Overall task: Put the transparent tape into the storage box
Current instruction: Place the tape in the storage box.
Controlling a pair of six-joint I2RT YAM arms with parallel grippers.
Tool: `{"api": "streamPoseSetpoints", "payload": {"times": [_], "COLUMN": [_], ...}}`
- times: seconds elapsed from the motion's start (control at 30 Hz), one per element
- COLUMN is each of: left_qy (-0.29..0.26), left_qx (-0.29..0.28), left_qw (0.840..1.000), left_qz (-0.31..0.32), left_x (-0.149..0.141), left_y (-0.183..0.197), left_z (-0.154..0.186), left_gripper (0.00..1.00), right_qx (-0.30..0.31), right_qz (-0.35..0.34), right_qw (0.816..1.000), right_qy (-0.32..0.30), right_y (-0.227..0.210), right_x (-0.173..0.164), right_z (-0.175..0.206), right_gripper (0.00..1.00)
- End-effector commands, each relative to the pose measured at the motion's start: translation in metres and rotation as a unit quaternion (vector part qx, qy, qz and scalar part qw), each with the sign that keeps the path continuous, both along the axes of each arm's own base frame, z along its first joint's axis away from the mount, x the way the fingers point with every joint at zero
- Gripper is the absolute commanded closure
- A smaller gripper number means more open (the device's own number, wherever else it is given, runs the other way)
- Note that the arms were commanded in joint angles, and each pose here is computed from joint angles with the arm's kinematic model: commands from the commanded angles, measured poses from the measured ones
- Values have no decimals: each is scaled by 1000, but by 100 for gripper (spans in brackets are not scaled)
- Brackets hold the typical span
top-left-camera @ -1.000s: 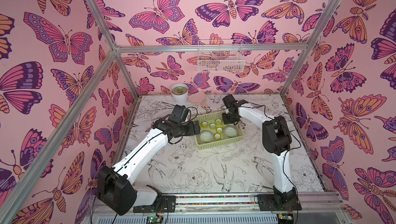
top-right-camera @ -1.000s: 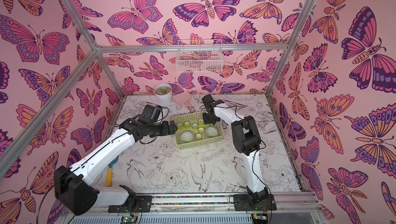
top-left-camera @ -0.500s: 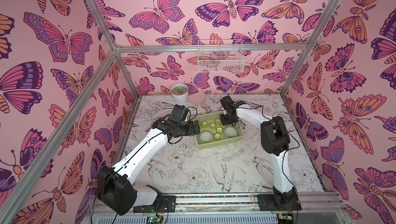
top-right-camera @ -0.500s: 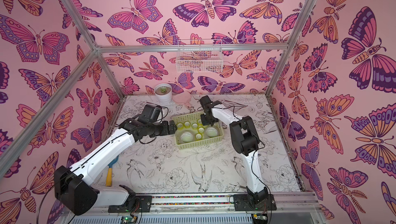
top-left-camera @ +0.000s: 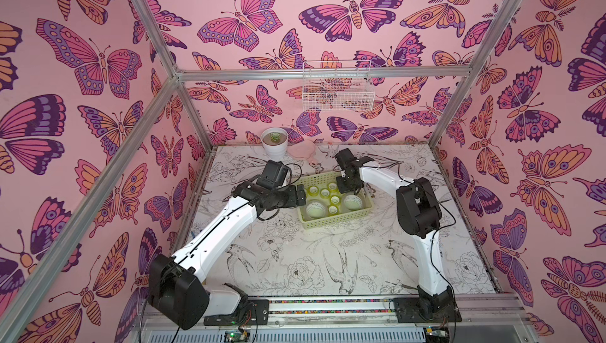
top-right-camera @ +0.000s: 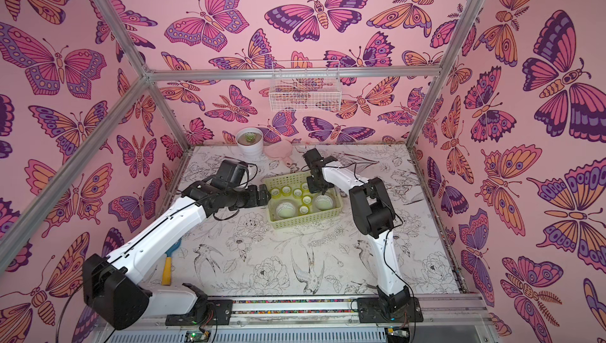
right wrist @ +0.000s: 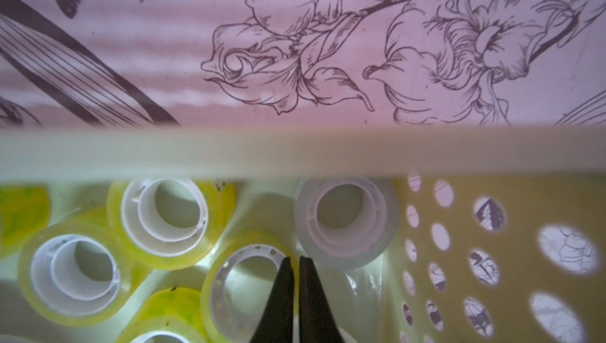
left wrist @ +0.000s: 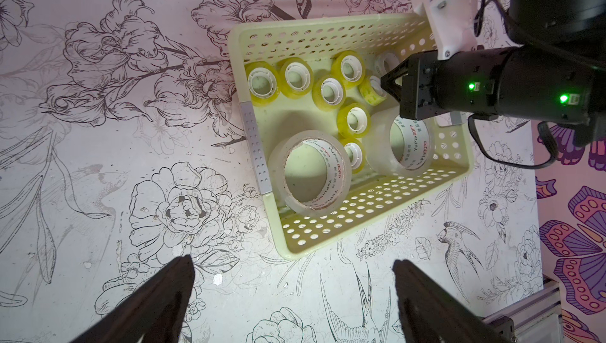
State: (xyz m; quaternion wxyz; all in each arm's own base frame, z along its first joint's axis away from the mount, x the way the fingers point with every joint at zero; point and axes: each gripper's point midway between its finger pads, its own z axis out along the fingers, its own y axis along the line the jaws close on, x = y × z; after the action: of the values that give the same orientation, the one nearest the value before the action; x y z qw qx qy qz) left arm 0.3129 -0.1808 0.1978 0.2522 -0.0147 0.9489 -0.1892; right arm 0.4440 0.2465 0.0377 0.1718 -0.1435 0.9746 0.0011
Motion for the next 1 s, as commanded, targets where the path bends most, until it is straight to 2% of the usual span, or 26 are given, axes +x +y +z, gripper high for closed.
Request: {"api": "streamPoseSetpoints", "payload": {"times": [0.0, 0.13, 0.3, 0.47, 0.83, 0.97], "left_qy": [-2, -2, -2, 0, -2, -1], "left_qx": [-5, -5, -6, -10, -10, -11], "left_qw": [1000, 1000, 1000, 1000, 1000, 1000], "left_qz": [-1, 2, 4, 4, 10, 12], "left_x": [-3, -4, -5, -6, -14, -14], "left_y": [3, 4, 5, 4, 10, 10], "left_z": [1, 1, 1, 1, 0, 0], "left_gripper": [0, 0, 0, 0, 0, 0], "right_qx": [2, 23, 43, 61, 92, 73], "right_qz": [-4, 1, 2, 5, 35, 40], "right_qw": [1000, 1000, 998, 997, 995, 996], "right_qy": [0, -9, -39, -45, 1, 23], "right_y": [-4, 2, 4, 9, 40, 39], "right_x": [-1, -2, 0, -1, -24, -31], "right_z": [3, 14, 44, 59, 38, 21], "right_gripper": [81, 72, 71, 71, 71, 67]}}
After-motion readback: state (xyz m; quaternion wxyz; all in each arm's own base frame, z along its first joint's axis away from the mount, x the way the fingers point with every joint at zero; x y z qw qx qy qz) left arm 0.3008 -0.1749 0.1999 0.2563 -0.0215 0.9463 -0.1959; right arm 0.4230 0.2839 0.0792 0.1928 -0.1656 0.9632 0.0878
